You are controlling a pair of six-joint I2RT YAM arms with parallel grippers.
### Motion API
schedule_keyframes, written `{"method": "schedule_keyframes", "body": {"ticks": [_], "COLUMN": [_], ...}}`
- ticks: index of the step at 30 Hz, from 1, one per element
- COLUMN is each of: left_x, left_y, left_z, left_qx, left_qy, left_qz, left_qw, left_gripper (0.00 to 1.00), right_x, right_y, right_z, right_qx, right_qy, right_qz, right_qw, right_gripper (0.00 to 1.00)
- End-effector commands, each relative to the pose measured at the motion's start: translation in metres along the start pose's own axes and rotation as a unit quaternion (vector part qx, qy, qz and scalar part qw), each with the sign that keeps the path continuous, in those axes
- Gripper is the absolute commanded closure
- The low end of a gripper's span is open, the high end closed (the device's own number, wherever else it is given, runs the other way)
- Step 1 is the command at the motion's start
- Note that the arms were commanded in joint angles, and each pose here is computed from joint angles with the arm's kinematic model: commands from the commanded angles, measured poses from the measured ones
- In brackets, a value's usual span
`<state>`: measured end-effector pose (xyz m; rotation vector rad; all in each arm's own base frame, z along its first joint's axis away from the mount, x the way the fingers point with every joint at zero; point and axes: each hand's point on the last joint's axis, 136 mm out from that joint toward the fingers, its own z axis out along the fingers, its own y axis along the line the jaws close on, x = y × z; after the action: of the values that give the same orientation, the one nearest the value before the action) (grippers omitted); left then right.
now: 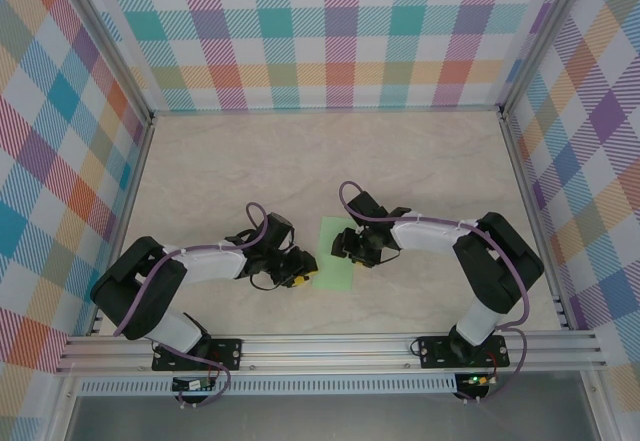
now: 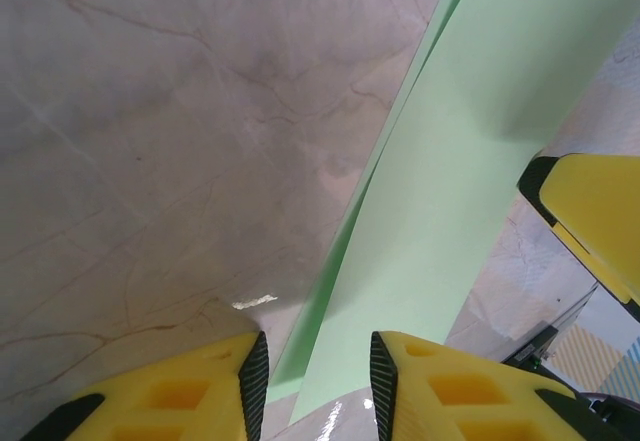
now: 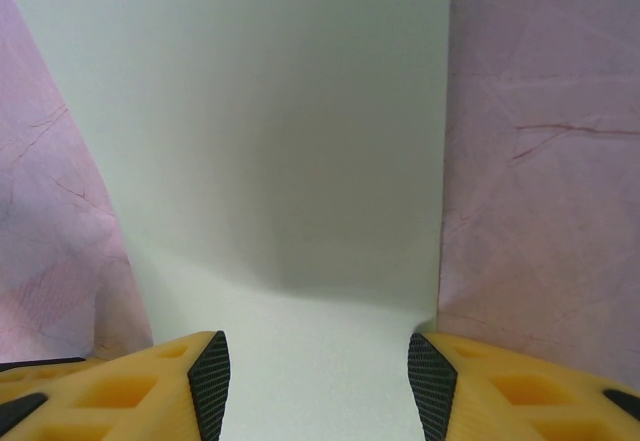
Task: Fold a paper plane with a square sheet of paper (pick it up from the middle)
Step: Fold the triangle a second time at the center of the table.
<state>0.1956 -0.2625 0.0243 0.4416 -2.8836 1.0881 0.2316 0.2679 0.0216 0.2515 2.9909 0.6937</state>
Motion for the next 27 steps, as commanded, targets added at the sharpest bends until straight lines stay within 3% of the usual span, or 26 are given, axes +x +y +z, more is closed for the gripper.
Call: {"method": "schedule_keyframes", "body": {"ticks": [1,27], "left_x": [0.0141,0.0134], "left_y": [-0.0046,-0.0055], "left_z": [0.0041,0.007], "left_qx": [0.0,0.003], "left_qy": [0.022,0.023], "left_qz": [0.014,0.024], "left_qw": [1.0,0.999], "left_gripper": [0.66,0.65], "right_x": [0.0165,0.0172], "right_y": [-0.0353,-0.0364], "right_z": [0.0149,0.0164], "right_qx": [0.056,0.057], "right_qy": [0.031,0.034], "right_qz": [0.024,0.027], "right_qw": [0.998,0.997], "right_gripper": [0.45,0.45]}}
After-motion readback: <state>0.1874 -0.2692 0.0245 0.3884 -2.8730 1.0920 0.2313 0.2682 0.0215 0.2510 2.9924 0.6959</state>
